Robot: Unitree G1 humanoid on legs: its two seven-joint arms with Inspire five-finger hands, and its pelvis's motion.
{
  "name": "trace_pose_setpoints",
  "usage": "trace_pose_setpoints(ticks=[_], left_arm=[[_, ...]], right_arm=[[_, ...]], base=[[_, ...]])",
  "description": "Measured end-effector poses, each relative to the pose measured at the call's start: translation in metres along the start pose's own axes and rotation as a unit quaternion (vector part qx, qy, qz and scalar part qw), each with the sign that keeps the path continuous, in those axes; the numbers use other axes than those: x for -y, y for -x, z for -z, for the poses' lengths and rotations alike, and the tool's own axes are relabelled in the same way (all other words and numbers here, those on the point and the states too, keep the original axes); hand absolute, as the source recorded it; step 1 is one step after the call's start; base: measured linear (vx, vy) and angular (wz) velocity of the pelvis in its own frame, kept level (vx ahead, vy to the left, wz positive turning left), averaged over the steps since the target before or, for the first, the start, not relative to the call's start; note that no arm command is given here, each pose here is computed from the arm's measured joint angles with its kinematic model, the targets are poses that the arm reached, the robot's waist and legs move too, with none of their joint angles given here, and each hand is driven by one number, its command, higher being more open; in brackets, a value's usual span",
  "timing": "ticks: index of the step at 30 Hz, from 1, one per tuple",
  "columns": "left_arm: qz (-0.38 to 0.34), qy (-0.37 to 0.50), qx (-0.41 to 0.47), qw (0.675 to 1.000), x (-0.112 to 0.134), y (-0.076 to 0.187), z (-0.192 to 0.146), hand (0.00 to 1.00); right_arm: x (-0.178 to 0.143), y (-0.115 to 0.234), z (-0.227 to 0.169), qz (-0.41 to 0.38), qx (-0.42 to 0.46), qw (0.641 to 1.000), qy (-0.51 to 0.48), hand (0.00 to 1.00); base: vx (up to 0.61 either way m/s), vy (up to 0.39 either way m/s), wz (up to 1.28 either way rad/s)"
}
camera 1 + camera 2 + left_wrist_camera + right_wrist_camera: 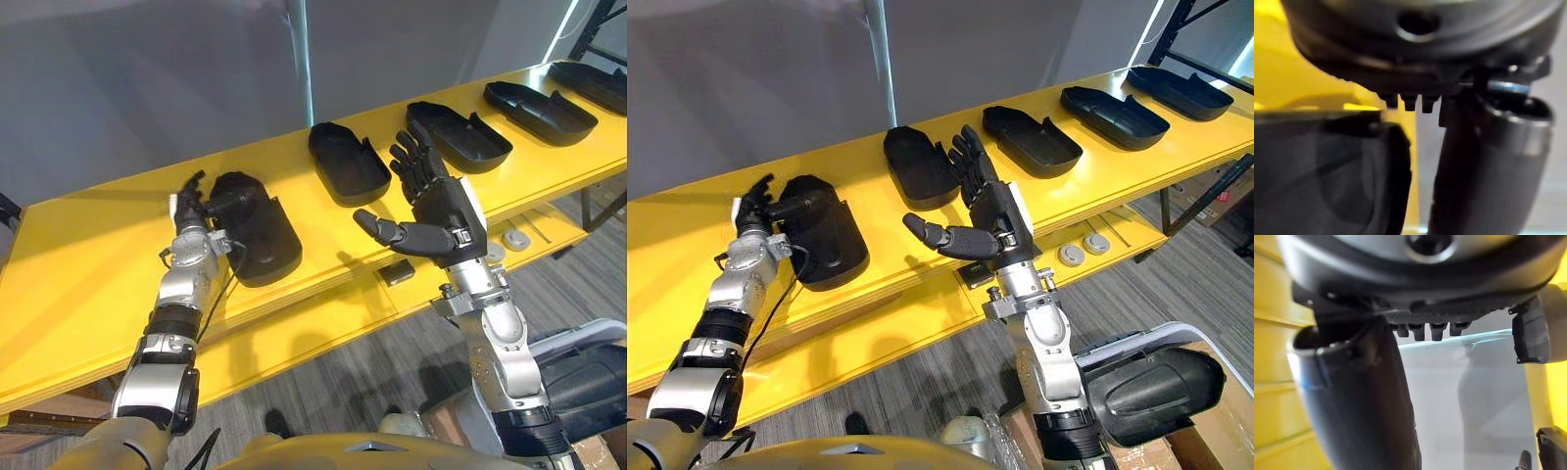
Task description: Walk over and take three plastic housings, then place them on the shelf
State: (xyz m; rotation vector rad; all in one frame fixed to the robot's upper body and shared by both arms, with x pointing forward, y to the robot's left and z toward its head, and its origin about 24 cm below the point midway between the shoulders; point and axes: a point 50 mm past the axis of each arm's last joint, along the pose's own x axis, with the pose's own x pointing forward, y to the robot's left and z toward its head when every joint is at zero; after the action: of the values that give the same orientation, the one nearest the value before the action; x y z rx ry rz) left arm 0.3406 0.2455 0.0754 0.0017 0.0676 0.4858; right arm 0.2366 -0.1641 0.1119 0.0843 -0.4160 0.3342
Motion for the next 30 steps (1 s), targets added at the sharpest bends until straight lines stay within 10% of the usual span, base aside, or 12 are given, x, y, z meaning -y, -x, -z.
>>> trace_pose_setpoints(ticks=[9,15,30], left_arm=[[-0.033,0.101,0.341,0.934,-0.009,0.028,-0.125,1.00],[-0.018,0.120,0.422,0.898,-0.015,0.053,-0.156,1.00],[-0.078,0.108,0.243,0.961,-0.097,0.155,-0.023,1.00]], right_arm=[[-0.012,0.011,0.009,-0.022,-0.021,0.999,-0.029,1.00],[-0.027,0.007,-0.003,-0.048,0.008,0.998,-0.041,1.00],[-0.029,0.000,0.016,0.000,-0.032,0.998,-0.046,1.00]], base=[[0.00,0.000,0.00],[0.00,-0.001,0.02],[0.01,-0.005,0.35]])
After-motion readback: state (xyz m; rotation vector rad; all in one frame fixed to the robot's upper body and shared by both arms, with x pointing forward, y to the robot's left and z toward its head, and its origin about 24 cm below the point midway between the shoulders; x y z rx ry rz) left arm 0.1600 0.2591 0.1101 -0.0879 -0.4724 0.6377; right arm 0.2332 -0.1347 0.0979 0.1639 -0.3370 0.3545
